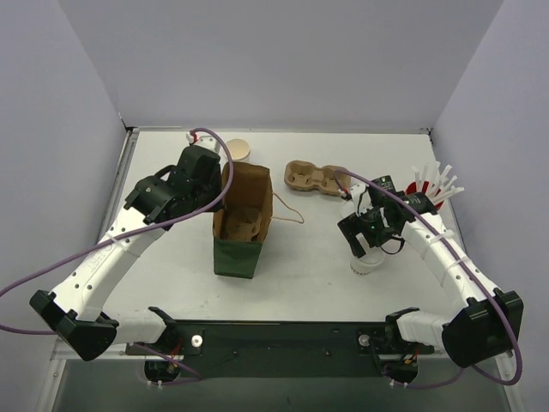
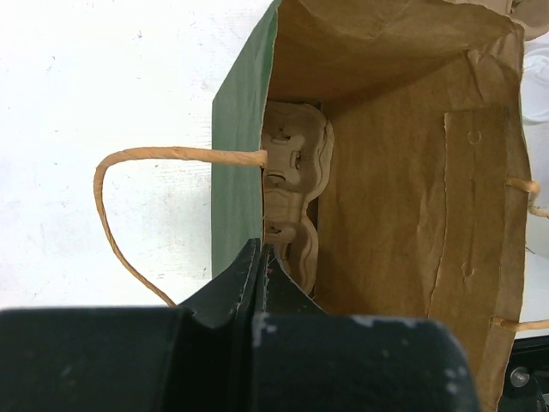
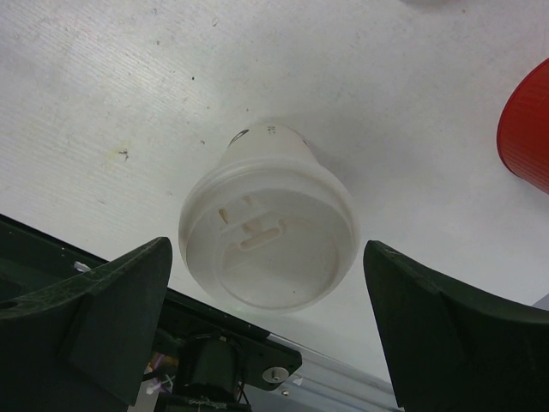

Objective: Pack the takeout coffee

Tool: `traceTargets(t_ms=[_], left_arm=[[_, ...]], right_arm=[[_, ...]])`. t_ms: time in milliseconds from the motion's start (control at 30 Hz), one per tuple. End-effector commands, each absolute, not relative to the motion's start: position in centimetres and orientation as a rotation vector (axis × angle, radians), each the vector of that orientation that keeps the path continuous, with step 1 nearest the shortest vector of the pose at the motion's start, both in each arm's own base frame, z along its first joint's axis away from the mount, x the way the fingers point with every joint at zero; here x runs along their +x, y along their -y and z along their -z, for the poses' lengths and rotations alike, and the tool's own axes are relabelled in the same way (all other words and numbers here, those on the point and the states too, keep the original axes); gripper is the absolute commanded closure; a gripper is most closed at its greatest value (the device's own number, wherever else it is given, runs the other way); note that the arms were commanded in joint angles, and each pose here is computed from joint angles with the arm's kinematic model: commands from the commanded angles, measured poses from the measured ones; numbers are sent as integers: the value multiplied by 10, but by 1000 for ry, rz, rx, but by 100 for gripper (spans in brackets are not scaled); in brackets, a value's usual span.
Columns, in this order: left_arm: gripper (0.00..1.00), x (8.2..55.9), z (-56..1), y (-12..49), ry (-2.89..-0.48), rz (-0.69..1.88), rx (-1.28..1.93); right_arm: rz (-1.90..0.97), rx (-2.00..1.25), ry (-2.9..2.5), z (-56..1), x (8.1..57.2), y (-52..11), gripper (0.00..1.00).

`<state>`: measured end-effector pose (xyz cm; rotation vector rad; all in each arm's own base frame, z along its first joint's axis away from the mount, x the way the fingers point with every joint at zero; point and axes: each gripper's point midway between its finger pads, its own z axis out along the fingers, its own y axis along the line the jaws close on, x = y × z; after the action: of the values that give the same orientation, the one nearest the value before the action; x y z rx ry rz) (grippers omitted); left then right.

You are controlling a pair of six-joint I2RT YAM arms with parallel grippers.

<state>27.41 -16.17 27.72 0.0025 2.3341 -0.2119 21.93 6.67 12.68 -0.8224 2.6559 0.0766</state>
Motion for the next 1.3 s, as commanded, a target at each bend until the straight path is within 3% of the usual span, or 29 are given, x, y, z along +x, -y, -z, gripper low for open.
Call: traceTargets(t_ms=[0, 367, 600, 733, 1000, 1267], left_arm=[[100, 279, -300, 160, -2245, 262, -24], [100, 279, -301, 162, -2241, 274, -16], [100, 278, -301, 162, -2241, 274, -13], [100, 279, -302, 162, -2239, 275, -15], [100, 280, -302, 162, -2239, 281, -21], [100, 277, -304, 161, -2235, 282, -23]], right_arm=[[-42, -791, -2708, -120, 216, -60, 12], [-54, -740, -2751, -115, 218, -61, 13], [-54, -630, -2808, -112, 221, -63, 21], [-11, -503, -2862, -111, 225, -61, 27], [178, 70, -2956, -108, 244, -57, 42], [199, 223, -2831, -128, 253, -71, 43]])
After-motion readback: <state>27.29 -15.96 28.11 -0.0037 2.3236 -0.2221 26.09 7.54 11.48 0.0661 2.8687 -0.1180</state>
